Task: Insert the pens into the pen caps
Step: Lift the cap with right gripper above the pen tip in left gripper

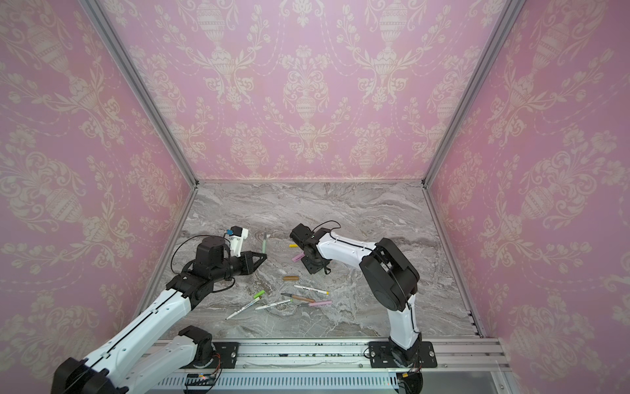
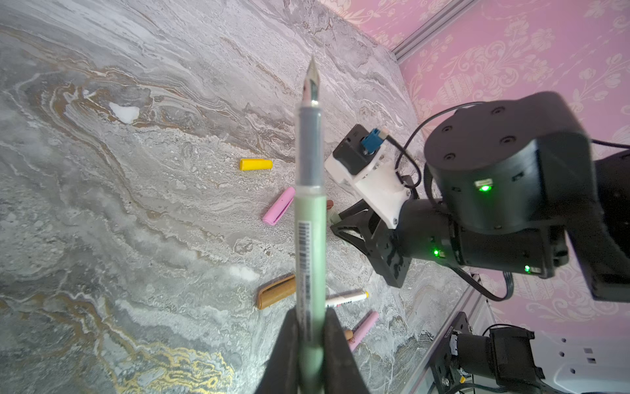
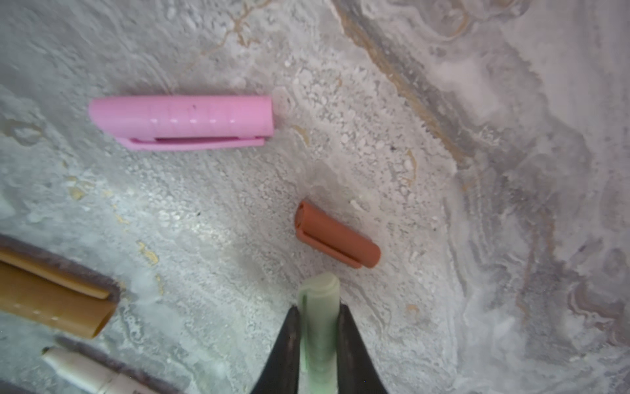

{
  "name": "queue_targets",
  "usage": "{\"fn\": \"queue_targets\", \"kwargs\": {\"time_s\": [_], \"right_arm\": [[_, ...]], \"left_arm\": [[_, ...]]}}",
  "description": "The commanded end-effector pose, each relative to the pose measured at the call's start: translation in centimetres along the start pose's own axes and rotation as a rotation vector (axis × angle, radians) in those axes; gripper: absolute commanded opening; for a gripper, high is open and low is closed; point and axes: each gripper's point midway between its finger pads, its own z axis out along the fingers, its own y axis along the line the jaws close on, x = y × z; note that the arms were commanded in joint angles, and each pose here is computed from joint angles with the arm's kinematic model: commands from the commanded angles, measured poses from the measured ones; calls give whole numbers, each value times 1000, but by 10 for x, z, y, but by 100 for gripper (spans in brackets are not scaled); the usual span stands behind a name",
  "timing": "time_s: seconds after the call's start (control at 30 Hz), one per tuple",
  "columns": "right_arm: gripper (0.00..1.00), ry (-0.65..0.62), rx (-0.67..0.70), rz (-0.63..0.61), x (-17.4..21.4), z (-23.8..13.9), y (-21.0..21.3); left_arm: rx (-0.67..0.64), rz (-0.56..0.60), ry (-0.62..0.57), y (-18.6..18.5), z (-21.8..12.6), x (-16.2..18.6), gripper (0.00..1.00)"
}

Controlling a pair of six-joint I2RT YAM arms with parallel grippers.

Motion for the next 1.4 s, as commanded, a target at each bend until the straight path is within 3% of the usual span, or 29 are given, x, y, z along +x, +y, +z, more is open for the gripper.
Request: {"fn": "queue_targets", "kwargs": {"time_s": [0.0,0.2,0.47,0.67,0.9,1.37], "right_arm": [[0,-63,-9,62,-11,-19,-5],[0,-193,-66,191,-39,-57,-14],[0,-446,-335,525,-101,-132,-28],[0,-486,-554,693,-132,-155,-22],[0,-456,-714,719,-148,-158,1],[0,-419,-743,709,-150,-146,10]], "left_arm": [[-12,20,-13,-2,-3,-8,0],[0,36,23,-5,3,-3,0],[43,81,102,-21,21,10,0],[75,111,141,-35,31,17,0],[90,119,153,-41,37,21,0],[103,124,146,-47,42,19,0]]}}
